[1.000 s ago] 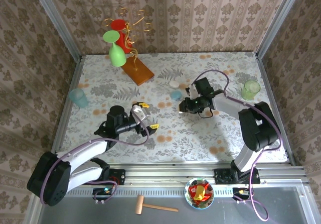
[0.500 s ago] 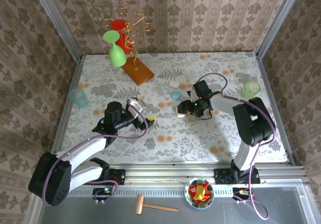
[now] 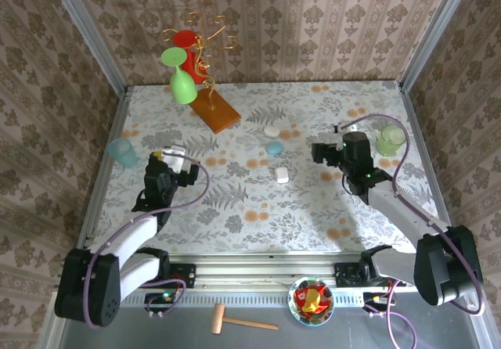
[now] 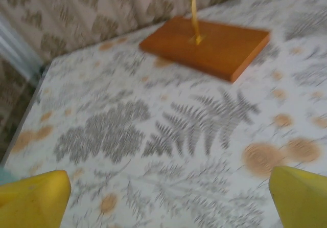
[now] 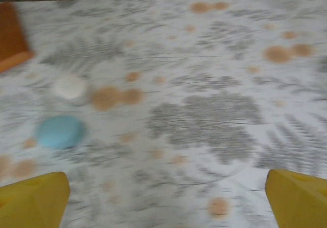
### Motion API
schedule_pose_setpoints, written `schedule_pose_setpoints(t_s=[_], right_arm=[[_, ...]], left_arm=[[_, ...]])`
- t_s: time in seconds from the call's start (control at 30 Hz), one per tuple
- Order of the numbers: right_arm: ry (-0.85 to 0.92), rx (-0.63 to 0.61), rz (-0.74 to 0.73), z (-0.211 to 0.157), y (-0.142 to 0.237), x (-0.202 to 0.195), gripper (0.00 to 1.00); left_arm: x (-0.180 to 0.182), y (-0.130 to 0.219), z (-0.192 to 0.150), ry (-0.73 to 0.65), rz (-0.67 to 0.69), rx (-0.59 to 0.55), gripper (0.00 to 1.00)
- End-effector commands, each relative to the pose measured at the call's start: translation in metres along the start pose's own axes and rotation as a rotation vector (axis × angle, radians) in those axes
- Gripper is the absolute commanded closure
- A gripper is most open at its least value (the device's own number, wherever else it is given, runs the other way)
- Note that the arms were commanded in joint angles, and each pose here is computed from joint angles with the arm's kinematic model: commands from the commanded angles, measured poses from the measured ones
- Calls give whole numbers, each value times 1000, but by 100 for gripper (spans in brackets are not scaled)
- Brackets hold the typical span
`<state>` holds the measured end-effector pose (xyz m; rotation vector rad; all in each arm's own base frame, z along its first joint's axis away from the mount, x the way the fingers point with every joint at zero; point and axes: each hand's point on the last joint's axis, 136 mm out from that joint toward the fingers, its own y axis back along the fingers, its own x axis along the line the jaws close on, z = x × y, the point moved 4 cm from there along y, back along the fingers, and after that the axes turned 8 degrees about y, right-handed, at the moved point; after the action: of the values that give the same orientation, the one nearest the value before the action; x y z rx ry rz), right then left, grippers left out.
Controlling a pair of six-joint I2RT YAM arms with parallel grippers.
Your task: Insert the wireless bluetooth earbuds into the charging case
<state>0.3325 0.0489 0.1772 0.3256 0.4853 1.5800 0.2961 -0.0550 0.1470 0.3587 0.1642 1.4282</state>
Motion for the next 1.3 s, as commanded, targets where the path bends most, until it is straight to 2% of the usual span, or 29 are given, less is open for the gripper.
schedule_pose_setpoints(t_s=[0.0,0.07,0.23,0.4,0.6,1.27], right_arm=[[19,-136,-156,-4,-4,-38,0],[-16,-191,-144,-12,-9,-44,0],[22,-198,-138,-26,-26,-44,0],[16,-196,-110,-41,-44,-46,0],[-2,-170,-106,-50,-53,-48,0],[-20,-153,-137,-50,-56,-54,0]], left_arm=[[14,-8,-5,57,54,-59,0],[18,-15,-5,56,61,-72,0],[31,-36,-1,76,64,-96,0],[48,-60,-21,138,89,-82,0],[60,-69,-22,202,98,-4,0],[53,-71,-22,168,71,1,0]])
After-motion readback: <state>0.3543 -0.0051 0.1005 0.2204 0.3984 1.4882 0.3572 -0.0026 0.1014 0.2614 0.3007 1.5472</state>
